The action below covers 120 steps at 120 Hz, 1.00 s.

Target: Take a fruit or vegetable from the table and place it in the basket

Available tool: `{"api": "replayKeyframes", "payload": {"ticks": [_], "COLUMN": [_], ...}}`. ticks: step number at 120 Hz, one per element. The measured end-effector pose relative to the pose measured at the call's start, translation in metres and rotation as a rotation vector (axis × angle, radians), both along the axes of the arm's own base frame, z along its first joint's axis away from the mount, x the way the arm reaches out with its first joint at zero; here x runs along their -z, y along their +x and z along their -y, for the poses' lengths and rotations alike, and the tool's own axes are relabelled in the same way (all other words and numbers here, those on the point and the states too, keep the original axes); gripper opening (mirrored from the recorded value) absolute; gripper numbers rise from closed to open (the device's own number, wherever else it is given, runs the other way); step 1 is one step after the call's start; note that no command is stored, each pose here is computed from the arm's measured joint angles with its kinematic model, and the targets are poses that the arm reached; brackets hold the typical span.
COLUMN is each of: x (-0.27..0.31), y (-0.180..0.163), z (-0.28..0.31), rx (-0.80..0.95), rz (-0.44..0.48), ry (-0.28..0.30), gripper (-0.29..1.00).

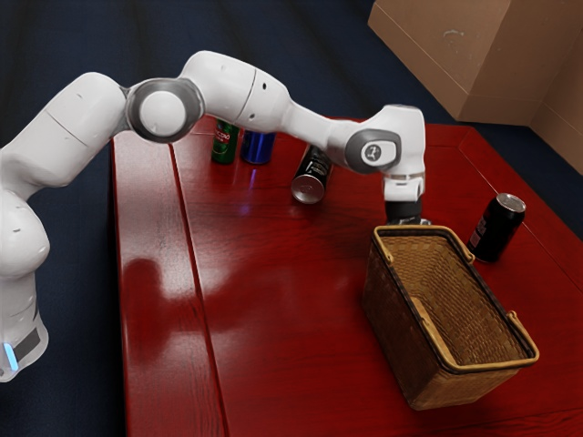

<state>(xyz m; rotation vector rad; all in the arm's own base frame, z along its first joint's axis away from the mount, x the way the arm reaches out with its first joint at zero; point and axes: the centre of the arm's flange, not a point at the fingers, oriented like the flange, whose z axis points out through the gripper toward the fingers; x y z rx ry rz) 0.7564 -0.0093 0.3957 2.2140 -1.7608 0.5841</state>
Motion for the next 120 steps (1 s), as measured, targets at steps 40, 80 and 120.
{"api": "replayKeyframes", "payload": {"ticks": [40, 80, 120], "x": [-0.029, -0.073, -0.167], "y": [-0.005, -0.018, -0.051], "z": [-0.002, -0.023, -0.016], "rx": [-0.007, -0.060, -0.149], "rz": [0.018, 0.020, 0.052], "ry": [0.082, 0.226, 0.450], "gripper": [0.16, 0.14, 0.15]}}
